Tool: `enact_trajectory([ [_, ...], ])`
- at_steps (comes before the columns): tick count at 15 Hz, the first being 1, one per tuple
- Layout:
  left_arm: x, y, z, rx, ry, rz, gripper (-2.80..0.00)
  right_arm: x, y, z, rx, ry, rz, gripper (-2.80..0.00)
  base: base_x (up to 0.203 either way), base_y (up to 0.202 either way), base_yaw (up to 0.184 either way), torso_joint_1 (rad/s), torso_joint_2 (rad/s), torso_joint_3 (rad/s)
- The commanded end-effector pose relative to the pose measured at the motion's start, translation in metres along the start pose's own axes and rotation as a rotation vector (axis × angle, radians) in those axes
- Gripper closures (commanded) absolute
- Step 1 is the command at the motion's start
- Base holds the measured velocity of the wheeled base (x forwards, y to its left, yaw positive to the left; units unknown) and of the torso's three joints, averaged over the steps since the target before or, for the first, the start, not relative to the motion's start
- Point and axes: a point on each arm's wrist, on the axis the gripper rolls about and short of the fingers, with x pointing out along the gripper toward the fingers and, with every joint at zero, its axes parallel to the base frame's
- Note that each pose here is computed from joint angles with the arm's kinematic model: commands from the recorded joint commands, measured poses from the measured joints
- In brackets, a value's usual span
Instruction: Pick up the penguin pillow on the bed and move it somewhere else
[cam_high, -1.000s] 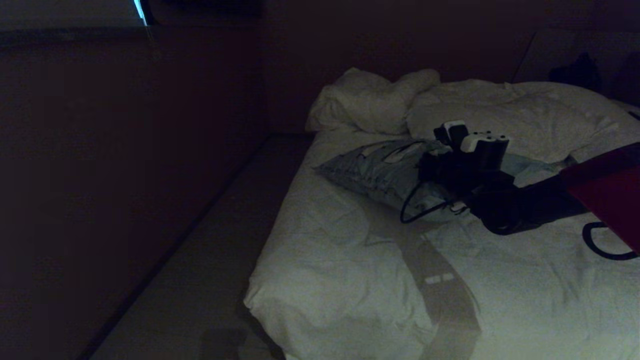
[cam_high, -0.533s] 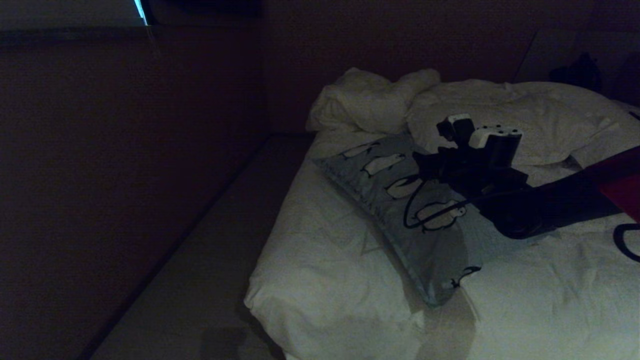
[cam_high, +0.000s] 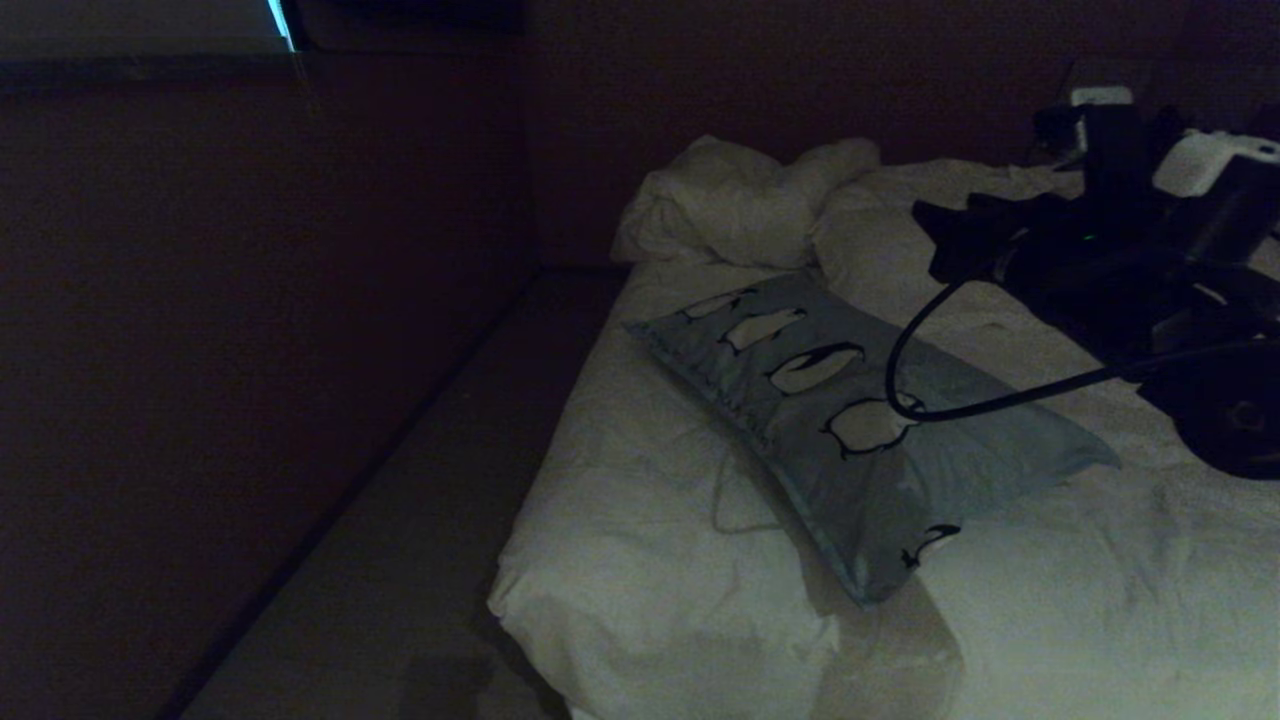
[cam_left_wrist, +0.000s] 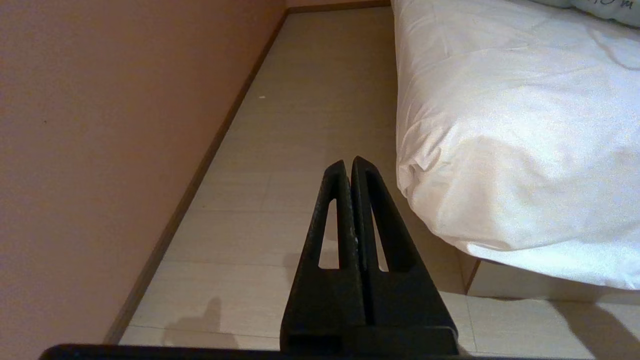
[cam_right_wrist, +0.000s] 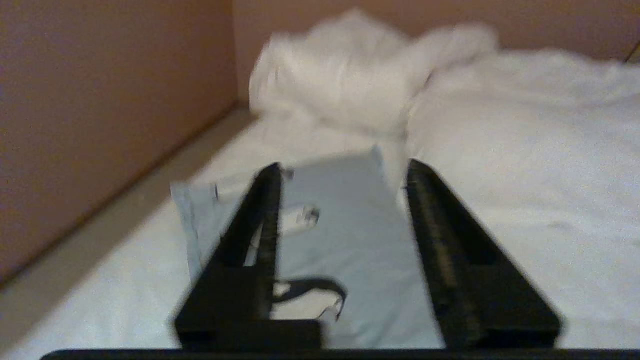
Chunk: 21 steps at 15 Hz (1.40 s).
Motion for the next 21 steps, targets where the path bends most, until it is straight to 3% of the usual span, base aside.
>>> enact_trajectory([
  [1,0.000,0.000,0.000,0.000,0.000,0.000,0.00,-0.028,-0.011,0.036,0.019,-0.085,-0.062,0.00,0.000,0.000,0.000,0.000,0.00,0.000],
  [4,0.000,0.000,0.000,0.000,0.000,0.001,0.00,-0.046,-0.020,0.042,0.028,-0.077,-0.233,0.00,0.000,0.000,0.000,0.000,0.00,0.000],
  [10,0.000,0.000,0.000,0.000,0.000,0.001,0.00,-0.115,-0.034,0.024,0.006,0.026,-0.440,0.00,0.000,0.000,0.000,0.000,0.00,0.000],
  [14,0.000,0.000,0.000,0.000,0.000,0.000,0.00,-0.163,-0.061,0.027,-0.038,0.036,-0.779,0.00,0.000,0.000,0.000,0.000,0.00,0.000],
  [17,0.000,0.000,0.000,0.000,0.000,0.001,0.00,-0.200,-0.077,0.016,-0.168,0.138,-1.089,0.00,0.000,0.000,0.000,0.000,0.00,0.000],
  [21,0.000,0.000,0.000,0.000,-0.001,0.001,0.00,-0.238,-0.081,0.021,-0.174,0.139,-1.297,0.00,0.000,0.000,0.000,0.000,0.00,0.000],
])
